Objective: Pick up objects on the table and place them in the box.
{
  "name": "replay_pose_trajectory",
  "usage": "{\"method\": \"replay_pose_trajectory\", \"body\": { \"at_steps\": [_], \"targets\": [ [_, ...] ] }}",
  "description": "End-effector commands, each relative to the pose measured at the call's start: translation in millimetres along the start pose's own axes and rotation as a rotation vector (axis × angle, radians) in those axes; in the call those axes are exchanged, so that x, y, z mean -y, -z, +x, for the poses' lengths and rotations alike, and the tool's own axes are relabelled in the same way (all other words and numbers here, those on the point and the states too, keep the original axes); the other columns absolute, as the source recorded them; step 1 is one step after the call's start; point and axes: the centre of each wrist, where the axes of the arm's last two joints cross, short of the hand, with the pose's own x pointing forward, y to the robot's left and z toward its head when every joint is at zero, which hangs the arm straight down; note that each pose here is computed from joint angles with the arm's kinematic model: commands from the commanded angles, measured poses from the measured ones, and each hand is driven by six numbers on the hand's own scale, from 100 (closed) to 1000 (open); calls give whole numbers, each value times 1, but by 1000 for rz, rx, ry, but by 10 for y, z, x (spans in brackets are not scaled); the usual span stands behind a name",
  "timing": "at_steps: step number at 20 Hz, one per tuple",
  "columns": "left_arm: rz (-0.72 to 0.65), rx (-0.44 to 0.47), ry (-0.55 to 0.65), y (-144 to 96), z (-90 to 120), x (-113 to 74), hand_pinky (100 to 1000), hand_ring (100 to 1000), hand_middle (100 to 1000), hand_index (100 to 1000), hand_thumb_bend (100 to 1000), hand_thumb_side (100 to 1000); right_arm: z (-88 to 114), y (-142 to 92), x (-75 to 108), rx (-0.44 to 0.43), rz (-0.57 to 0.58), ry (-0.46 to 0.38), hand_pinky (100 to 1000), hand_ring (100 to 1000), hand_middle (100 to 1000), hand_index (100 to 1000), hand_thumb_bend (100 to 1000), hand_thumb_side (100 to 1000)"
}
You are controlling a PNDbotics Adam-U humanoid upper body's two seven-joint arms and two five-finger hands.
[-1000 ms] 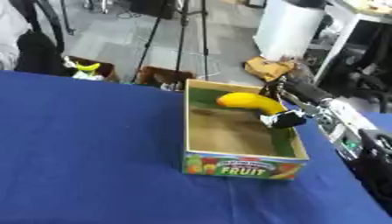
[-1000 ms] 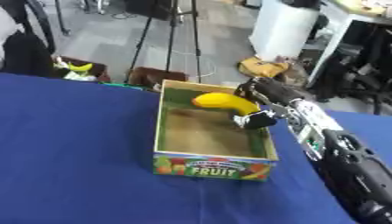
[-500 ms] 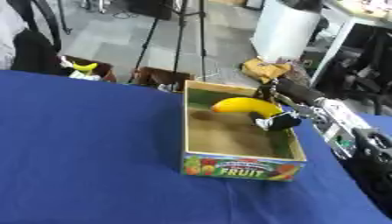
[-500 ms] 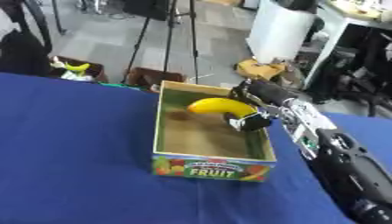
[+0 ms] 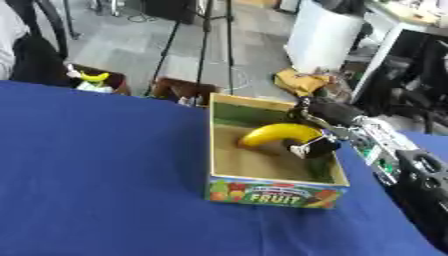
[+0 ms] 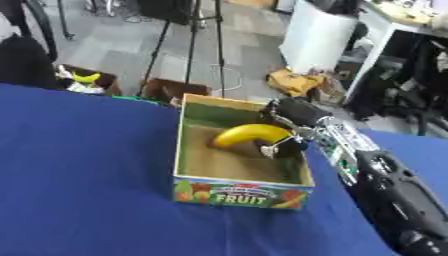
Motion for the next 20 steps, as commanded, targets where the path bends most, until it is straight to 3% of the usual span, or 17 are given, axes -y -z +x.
{"method": "replay_pose_trajectory", "body": {
  "at_steps": [1, 20],
  "targets": [
    [8, 27, 5, 52, 51, -26, 413, 396, 462, 625, 100, 1000, -59, -36, 215, 21, -9, -59, 633, 730, 432, 637, 100, 434],
    [10, 27, 6, 74, 57, -27, 414, 396, 461, 625, 100, 1000, -59, -33, 251, 114, 111, -123, 710, 881, 656, 750, 100, 557]
  ]
}}
